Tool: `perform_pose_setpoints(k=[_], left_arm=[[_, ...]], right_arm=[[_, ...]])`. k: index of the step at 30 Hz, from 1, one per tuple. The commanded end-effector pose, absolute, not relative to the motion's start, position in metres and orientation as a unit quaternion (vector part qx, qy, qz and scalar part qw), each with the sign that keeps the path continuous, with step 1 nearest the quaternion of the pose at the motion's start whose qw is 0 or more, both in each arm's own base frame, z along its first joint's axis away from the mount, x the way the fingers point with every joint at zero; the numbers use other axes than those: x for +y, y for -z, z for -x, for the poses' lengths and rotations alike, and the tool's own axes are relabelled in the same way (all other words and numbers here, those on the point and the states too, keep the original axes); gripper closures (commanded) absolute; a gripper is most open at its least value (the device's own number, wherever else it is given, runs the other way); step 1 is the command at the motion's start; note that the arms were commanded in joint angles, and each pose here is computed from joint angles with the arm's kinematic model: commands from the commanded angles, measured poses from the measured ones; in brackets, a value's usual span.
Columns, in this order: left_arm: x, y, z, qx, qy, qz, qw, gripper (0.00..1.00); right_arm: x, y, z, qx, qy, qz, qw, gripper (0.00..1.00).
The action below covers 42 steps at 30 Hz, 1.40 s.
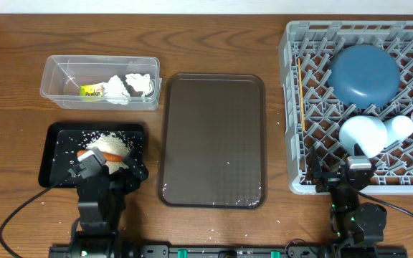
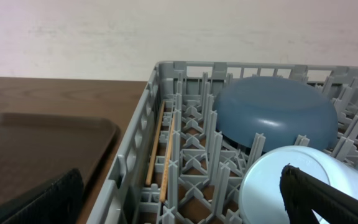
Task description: Sort waste into correct bins and load items into the dishwasher rack
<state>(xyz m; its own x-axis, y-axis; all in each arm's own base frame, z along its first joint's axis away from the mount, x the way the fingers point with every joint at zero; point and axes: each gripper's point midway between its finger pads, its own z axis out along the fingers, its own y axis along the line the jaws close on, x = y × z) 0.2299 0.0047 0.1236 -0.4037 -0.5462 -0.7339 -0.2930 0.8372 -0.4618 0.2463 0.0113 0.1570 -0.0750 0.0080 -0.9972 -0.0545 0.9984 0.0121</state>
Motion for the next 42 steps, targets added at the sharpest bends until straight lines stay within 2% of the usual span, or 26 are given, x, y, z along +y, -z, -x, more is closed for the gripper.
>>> perform_pose_setpoints(k=[1,12,20,42], left_arm=[[0.0,-0.122,-0.232,0.823,0.125,0.204,0.515,0.02],[0.001,-0.116,-0.245,0.767,0.137,0.181,0.599,0.02],[-0.002,-0.137,-0.244,0.754,0.084,0.089,0.645,0.02],[0.002,-0.137,-0.244,0.756,0.04,0.059,0.65,0.02]], right_arm=[[0.009,-0.157,-0.246,0.732,-0.014,0.018,0.68,0.01],[0.009,-0.157,-0.246,0.732,-0.014,0.018,0.68,0.01],[0.009,-0.157,-0.246,0.732,-0.014,0.018,0.68,0.01],[0.009,-0.157,-0.246,0.732,-0.014,0.018,0.68,0.01]])
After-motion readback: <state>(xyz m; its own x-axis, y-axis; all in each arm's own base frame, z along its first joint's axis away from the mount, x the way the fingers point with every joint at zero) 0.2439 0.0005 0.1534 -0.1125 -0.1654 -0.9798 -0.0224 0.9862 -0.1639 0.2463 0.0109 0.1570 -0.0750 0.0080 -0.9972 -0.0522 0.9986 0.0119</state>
